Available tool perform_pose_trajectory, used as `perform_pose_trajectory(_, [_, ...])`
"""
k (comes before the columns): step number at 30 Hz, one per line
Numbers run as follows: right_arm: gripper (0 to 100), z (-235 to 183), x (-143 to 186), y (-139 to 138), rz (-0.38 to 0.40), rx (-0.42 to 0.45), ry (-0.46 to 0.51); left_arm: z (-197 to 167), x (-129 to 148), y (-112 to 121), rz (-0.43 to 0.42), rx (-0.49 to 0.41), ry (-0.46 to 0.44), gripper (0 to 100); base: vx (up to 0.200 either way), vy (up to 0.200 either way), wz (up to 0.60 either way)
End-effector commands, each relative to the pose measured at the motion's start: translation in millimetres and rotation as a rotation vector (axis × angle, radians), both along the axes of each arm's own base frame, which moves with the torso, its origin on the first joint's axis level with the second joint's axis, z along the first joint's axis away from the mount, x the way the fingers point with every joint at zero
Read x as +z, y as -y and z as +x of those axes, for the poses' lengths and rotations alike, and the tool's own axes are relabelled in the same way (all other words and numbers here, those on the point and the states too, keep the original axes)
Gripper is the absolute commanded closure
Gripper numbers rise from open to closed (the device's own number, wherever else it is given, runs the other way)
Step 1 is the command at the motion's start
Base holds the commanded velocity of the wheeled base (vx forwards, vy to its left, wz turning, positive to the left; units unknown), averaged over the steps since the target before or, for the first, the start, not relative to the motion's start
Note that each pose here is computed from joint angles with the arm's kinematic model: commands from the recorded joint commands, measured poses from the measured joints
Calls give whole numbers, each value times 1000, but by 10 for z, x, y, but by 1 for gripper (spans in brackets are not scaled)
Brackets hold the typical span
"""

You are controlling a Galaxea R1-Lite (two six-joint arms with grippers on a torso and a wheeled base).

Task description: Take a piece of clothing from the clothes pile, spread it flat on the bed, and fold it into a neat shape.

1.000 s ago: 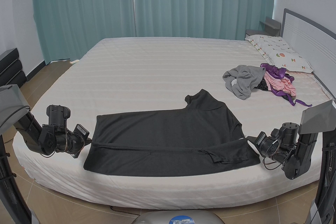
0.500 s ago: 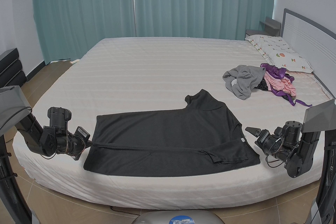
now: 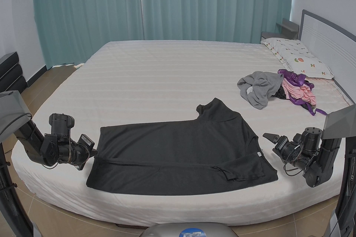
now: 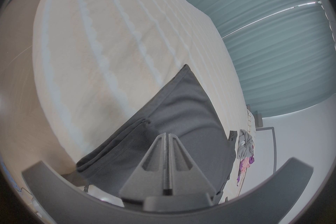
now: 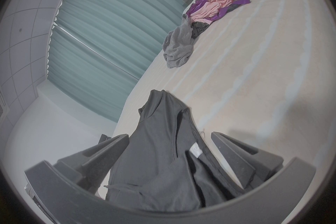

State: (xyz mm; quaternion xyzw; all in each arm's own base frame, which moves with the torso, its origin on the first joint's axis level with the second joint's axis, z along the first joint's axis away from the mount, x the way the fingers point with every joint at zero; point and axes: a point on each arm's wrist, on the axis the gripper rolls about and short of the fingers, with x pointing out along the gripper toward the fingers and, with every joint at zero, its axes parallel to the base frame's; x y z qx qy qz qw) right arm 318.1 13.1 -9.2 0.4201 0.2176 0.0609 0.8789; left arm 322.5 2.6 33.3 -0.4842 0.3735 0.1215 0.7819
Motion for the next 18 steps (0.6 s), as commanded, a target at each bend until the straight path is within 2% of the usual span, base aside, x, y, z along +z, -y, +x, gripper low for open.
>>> perform_pose_trajectory(1, [0,0,-7,-13,0,4,6,-1,34,-1,0,1,12,100,200,0,0])
perform_pose_trajectory(2, [0,0,-7,-13,0,4,6,-2,49,-1,0,1,16,100,200,0,0])
perform_pose_trajectory(17, [0,-5,-15,-28,0,8,2,-19,43,-12,-11,-6,16,100,0,0,0])
perform_pose_trajectory(18, [0,-5,-15,-28,0,8,2,-19,43,-12,-11,-6,16,0,0,0,0])
